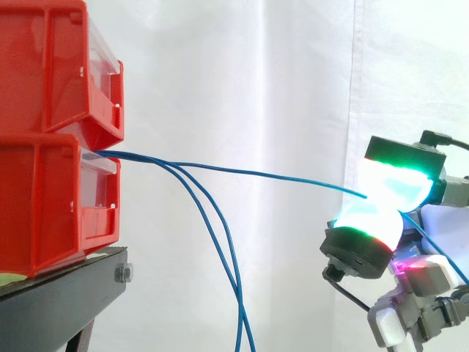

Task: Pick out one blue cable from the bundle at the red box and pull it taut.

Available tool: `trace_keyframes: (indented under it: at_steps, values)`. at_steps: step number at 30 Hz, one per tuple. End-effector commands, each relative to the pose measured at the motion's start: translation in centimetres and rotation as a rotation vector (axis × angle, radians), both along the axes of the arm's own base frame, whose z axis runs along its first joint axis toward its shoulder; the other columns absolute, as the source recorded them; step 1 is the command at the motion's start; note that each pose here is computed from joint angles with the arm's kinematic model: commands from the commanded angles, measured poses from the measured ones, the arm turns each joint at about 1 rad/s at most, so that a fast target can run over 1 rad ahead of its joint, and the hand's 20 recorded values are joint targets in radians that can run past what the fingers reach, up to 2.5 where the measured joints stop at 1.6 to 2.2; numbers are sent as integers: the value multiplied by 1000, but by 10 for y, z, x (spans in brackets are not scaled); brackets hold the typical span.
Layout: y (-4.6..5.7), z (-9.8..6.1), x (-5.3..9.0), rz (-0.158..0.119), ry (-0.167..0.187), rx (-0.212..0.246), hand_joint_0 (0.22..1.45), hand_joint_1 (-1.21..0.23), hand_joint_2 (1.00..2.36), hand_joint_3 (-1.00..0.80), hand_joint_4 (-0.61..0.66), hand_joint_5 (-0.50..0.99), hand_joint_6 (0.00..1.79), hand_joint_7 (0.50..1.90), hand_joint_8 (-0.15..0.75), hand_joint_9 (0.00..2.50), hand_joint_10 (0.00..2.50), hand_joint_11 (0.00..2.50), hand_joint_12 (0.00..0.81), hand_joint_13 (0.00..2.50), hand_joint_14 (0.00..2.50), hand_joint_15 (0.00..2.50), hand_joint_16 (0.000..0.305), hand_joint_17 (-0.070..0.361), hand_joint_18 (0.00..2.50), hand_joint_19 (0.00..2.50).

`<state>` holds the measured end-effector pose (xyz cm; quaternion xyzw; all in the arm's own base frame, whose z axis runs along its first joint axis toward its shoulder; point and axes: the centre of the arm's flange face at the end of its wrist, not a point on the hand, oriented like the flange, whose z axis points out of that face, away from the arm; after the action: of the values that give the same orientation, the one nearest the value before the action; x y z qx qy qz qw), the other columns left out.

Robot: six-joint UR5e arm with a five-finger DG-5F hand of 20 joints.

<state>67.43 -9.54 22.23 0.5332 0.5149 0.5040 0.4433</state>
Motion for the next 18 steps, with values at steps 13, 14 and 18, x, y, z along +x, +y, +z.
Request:
trace_keyframes:
  at_steps: [13,14,18]
  values:
    - [0,0,0,0,1,-1,675,-764,1020,-140,-216,-145,943,908,325,1121,20,583,217,804,11,298,22,49,626,453]
    - [0,0,-1,0,1,-1,675,-764,1021,-142,-217,-145,943,909,324,1120,22,590,218,805,11,292,22,49,626,463]
    - [0,1,0,0,-1,-1,675,-764,1020,-141,-221,-145,943,912,321,1123,20,583,221,807,11,298,23,51,630,462]
